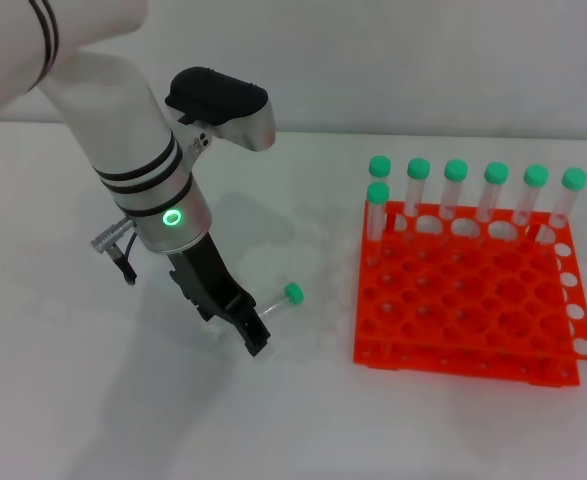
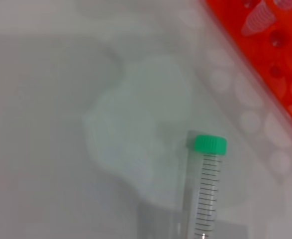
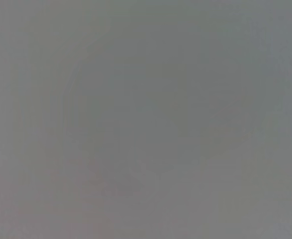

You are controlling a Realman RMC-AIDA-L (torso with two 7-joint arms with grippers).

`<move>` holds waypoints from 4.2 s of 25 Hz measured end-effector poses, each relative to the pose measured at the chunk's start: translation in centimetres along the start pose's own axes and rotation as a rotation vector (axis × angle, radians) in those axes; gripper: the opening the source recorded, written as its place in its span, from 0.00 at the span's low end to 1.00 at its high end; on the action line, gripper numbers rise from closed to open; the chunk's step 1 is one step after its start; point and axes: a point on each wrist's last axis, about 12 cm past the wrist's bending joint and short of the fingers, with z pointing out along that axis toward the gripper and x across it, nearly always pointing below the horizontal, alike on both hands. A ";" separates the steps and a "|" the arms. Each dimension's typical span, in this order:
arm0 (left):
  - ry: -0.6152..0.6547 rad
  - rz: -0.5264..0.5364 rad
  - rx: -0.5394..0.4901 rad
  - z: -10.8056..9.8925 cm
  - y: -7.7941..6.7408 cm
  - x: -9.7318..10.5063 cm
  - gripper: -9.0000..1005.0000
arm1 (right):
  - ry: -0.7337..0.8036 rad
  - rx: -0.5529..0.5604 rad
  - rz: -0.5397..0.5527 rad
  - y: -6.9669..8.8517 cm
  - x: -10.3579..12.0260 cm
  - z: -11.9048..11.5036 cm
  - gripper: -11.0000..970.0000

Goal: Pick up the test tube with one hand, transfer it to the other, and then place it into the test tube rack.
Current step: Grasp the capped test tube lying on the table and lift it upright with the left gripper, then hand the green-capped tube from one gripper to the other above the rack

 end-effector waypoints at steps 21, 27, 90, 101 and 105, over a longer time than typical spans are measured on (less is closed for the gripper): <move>0.055 0.068 -0.081 0.9 -0.8 -0.6 0.75 | 0.002 -0.002 -0.007 0.1 -0.1 0.4 0.87; 0.058 0.081 -0.075 1.0 -1.2 -0.8 0.72 | 0.002 -0.002 -0.007 0.1 -0.1 0.4 0.87; -1.563 -0.151 0.100 0.6 6.7 9.2 0.20 | 0.028 -0.045 0.096 -1.1 -1.3 0.7 0.87; -1.472 0.268 0.183 5.2 -3.3 3.7 0.21 | 0.163 -0.599 0.066 1.5 -7.2 3.5 0.87; -1.386 0.326 0.159 5.9 -5.1 1.4 0.21 | 0.161 -0.747 0.060 3.1 -8.1 3.5 0.87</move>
